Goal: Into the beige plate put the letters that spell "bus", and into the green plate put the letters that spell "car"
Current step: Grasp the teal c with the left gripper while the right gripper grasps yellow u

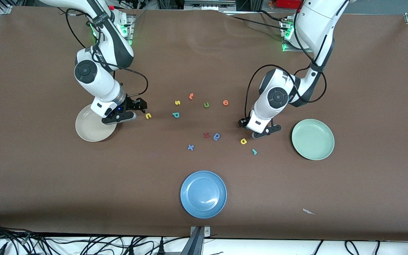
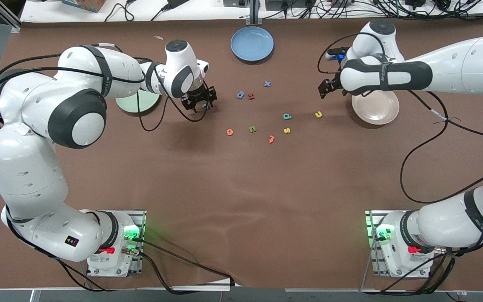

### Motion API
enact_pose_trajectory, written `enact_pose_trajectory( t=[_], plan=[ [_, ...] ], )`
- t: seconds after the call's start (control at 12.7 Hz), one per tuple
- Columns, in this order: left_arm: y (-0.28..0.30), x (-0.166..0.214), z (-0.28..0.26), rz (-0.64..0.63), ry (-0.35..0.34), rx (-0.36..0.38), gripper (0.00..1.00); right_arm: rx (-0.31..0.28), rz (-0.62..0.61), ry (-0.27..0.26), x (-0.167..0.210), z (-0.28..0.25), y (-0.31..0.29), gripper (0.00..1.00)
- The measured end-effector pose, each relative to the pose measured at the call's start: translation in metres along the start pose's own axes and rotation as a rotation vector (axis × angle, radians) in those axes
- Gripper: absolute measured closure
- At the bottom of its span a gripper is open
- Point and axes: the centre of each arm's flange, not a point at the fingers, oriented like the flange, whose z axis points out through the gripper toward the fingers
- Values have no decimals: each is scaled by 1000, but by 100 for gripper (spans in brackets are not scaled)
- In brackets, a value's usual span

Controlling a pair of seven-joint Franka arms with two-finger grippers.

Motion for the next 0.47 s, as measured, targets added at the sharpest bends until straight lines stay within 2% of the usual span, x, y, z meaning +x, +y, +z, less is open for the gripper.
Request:
enact_pose_trajectory(
  t=[0.08, 0.16, 0.47],
  plan=[
    [0, 0, 0, 1, 0, 0, 25, 7, -4, 6, -3, 8, -2, 0],
    [1, -1, 0, 5, 1, 2, 31, 15, -10, 11, -5, 16, -7, 0],
    [1, -1, 1, 17, 6, 8, 33, 38, -14, 31, -7, 34, -16, 0]
  ],
)
